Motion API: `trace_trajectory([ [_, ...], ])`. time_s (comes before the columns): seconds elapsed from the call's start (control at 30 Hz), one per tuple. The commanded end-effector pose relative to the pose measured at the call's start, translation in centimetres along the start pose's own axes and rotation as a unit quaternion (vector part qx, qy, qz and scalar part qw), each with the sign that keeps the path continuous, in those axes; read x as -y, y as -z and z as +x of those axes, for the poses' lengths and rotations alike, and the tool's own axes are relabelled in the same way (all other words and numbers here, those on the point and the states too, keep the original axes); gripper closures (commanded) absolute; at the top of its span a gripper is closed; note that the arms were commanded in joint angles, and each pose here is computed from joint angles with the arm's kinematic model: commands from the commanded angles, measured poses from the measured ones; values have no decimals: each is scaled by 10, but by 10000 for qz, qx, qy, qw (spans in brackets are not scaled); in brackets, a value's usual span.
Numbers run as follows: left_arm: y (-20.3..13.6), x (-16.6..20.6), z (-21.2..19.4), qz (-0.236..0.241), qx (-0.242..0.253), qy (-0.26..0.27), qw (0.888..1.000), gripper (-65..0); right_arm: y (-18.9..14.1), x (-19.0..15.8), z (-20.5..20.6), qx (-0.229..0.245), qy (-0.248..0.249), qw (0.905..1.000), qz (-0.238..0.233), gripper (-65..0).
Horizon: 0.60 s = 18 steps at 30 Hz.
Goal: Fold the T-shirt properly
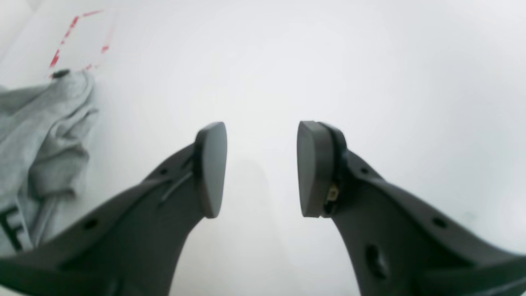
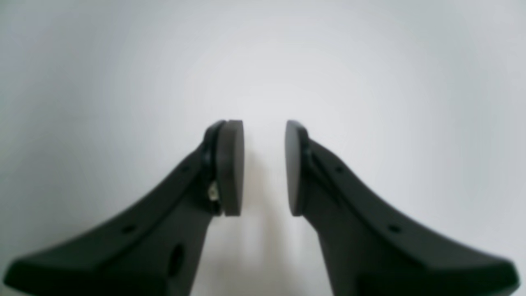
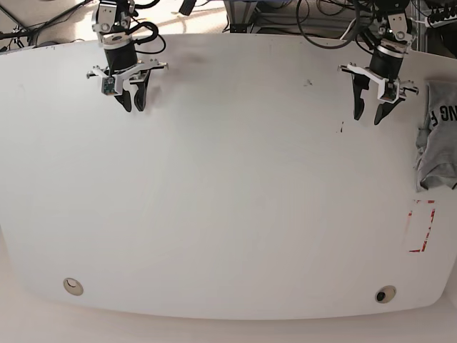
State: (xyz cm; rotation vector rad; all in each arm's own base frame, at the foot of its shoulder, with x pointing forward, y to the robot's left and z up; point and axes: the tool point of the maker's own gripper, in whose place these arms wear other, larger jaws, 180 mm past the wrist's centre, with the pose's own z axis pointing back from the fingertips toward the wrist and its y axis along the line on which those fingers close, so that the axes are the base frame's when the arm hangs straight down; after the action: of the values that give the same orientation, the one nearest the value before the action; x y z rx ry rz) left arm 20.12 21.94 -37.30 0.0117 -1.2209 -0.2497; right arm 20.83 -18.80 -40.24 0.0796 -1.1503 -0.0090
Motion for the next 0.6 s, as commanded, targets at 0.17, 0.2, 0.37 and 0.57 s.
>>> trace_trajectory([
  [0.17, -63, 35, -7, -90, -321, -231, 9992, -254, -84, -8, -43, -211, 245, 9994, -83, -162],
  [0.2, -76, 40, -15, -108, -495, -286, 9983, -254, -95, -9, -50, -308, 274, 9991, -106, -162],
  [0.37, -124, 64, -53, -264, -1304, -579, 9894, -253, -146, -10, -76, -760, 330, 9964, -167, -160],
  [0.57, -171, 96, -131, -431, -2411, -1184, 9623, -253, -197, -50, -136, -1756, 744, 9814, 229, -160],
])
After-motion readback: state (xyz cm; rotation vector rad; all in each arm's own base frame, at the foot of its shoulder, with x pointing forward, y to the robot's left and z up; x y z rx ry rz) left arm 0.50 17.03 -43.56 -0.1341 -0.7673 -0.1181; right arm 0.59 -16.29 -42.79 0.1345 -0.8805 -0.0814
